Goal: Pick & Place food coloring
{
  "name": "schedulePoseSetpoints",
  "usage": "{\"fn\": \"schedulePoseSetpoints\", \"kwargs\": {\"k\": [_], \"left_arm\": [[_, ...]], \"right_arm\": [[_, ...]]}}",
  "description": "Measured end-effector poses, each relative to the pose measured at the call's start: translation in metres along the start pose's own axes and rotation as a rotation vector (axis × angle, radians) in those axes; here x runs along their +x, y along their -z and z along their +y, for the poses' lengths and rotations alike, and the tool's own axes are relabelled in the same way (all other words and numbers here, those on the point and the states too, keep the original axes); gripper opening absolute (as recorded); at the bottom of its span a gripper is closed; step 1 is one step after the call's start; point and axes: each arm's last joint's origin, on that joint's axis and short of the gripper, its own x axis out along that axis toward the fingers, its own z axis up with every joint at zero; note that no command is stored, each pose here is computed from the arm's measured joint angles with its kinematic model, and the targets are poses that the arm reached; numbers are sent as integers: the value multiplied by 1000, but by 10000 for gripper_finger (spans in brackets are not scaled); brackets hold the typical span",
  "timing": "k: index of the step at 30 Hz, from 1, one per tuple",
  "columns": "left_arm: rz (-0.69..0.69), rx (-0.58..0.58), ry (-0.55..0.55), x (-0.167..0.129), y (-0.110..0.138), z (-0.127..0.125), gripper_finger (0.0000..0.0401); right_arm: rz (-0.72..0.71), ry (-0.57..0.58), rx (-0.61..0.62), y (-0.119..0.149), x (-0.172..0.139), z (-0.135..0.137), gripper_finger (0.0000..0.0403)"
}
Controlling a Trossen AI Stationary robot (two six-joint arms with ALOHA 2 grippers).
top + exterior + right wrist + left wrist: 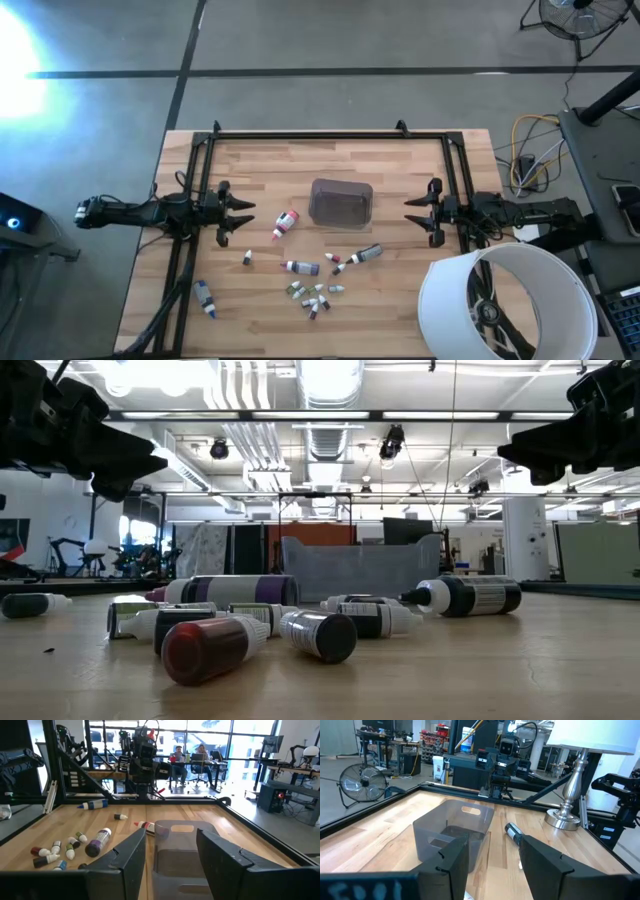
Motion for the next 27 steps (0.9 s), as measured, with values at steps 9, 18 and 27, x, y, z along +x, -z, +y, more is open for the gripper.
{"fn": "schedulePoseSetpoints", "kwargs": {"k": [9,18,27], "left_arm": [[1,0,0,0,0,0,147],[0,0,-1,0,0,0,147],[1,0,-1,0,0,0,147]], "right_arm": [[0,0,0,0,0,0,169],[0,0,0,0,0,0,169],[-1,0,86,0,0,0,169]]}}
